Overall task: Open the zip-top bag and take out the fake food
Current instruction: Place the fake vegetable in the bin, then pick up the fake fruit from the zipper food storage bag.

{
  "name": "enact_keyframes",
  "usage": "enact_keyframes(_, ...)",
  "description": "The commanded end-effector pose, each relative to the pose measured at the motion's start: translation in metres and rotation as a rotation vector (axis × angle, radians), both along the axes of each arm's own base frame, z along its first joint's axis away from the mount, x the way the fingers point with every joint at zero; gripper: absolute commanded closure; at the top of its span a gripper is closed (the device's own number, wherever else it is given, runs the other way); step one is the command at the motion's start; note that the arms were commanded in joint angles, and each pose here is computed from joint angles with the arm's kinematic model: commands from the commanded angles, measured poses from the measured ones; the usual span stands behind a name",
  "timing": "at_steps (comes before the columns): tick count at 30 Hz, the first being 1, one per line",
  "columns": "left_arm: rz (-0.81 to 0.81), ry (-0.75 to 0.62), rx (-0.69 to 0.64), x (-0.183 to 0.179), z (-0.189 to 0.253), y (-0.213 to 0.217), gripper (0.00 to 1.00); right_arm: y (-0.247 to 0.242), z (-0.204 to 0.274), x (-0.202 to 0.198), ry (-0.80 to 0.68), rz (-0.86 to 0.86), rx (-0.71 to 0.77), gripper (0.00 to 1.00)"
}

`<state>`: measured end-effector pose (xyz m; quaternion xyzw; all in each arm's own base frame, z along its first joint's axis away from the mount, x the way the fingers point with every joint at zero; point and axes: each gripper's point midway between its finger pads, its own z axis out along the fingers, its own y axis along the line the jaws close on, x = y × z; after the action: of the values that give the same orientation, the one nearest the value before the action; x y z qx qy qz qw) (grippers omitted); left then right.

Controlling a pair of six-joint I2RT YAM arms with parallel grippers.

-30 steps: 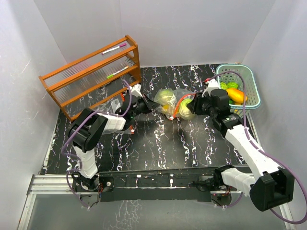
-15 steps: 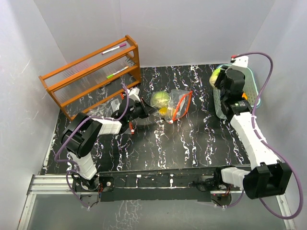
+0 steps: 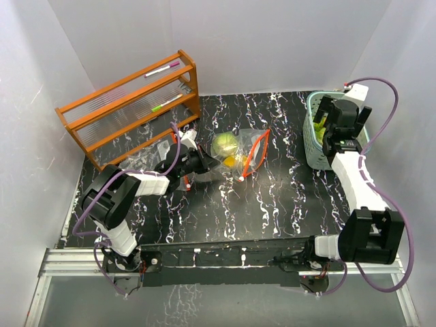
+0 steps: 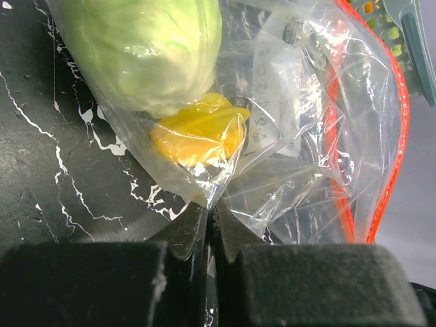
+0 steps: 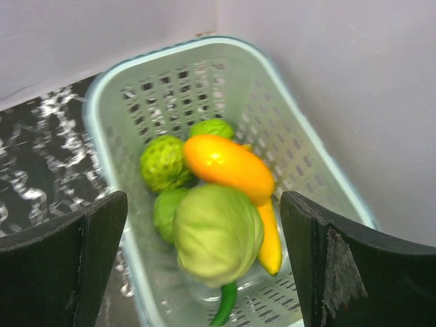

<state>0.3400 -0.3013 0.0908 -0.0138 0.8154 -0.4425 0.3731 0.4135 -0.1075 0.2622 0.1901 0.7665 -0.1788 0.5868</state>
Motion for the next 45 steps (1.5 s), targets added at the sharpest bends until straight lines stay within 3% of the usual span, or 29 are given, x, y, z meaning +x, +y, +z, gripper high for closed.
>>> enact_keyframes(1, -0.039, -0.044, -0.034, -0.001, 0.021, -0.004, 1.00, 0.048, 0.037, -0.002, -0.167, 0.218, 0.079, 0.07)
enact_keyframes(4, -0.036, -0.038, -0.035, 0.000, 0.019, -0.004, 1.00, 0.106, 0.033, -0.013, -0.208, 0.413, 0.153, 0.25)
enact_keyframes(5, -0.034, -0.038, -0.034, 0.000, 0.019, -0.004, 1.00, 0.124, 0.030, -0.018, -0.209, 0.473, 0.171, 0.38)
enact_keyframes(7, -0.024, -0.036, -0.031, 0.001, 0.017, -0.003, 1.00, 0.154, 0.020, -0.026, -0.187, 0.576, 0.219, 0.54)
enact_keyframes(13, -0.025, -0.028, -0.039, 0.002, 0.014, -0.005, 1.00, 0.238, -0.030, -0.047, -0.079, 0.890, 0.366, 0.81)
enact_keyframes(17, -0.036, -0.028, -0.050, 0.001, 0.018, -0.007, 1.00, 0.276, -0.052, -0.051, -0.026, 1.049, 0.409, 0.90)
enact_keyframes(26, -0.040, -0.030, -0.031, 0.001, 0.023, -0.006, 1.00, 0.332, -0.093, -0.044, 0.042, 1.206, 0.471, 0.90)
enact_keyframes(34, -0.045, -0.010, -0.016, -0.001, 0.018, -0.005, 1.00, 0.329, -0.140, -0.015, 0.102, 1.138, 0.381, 0.83)
enact_keyframes(39, -0.048, -0.001, -0.020, -0.002, 0.015, -0.006, 1.00, 0.328, -0.162, -0.007, 0.140, 1.135, 0.315, 0.51)
enact_keyframes(42, -0.052, 0.000, -0.019, -0.002, 0.014, -0.006, 1.00, 0.330, -0.166, -0.010, 0.148, 1.146, 0.295, 0.37)
enact_keyframes(45, -0.054, 0.006, -0.006, -0.003, 0.011, -0.005, 1.00, 0.333, -0.141, -0.015, 0.053, 1.155, 0.259, 0.26)
